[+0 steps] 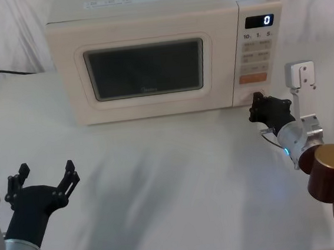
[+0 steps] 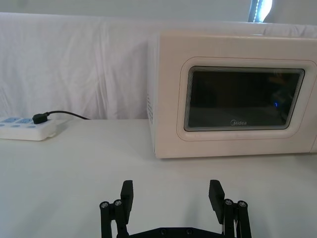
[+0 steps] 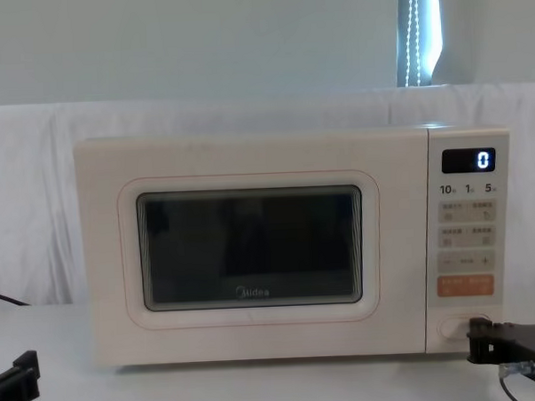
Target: Press the button to open the microwave door with one hand; close the microwave door with the other hand.
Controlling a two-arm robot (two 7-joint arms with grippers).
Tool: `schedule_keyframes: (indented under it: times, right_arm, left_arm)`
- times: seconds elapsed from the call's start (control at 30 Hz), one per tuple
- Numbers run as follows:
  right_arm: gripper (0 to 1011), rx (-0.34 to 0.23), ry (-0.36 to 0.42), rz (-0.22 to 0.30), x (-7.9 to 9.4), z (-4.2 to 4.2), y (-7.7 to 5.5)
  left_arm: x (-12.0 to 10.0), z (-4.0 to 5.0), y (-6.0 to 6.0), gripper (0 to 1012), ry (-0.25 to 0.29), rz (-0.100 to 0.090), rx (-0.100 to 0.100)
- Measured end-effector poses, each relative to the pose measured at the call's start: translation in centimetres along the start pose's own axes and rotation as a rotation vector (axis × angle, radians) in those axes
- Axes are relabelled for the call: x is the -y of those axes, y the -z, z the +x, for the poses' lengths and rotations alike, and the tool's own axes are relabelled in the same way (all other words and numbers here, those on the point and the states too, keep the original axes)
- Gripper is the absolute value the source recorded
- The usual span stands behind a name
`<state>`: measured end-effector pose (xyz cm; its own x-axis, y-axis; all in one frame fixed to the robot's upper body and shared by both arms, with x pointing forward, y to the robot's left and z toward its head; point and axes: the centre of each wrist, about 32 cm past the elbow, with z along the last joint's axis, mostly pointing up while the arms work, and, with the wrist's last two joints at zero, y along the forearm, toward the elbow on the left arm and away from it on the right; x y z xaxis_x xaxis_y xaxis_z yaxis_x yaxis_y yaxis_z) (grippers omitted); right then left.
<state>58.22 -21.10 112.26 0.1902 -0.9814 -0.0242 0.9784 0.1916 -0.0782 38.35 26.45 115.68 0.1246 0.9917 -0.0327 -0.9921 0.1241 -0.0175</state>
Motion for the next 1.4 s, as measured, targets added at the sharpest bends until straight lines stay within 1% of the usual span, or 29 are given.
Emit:
schedule_keyframes:
  times: [0.63,1.4]
  right_arm:
    - [0,0.001,0.003,-0.004,-0.5,-0.20,0.0]
    - [0,0.001,0.016,-0.002,-1.1,-0.21,0.0]
  left_arm:
    - [0.0,0.00,0.0,1001,0.000,0.000,0.000]
    - [0.0,0.00,0.0,1001,0.000,0.000,0.000]
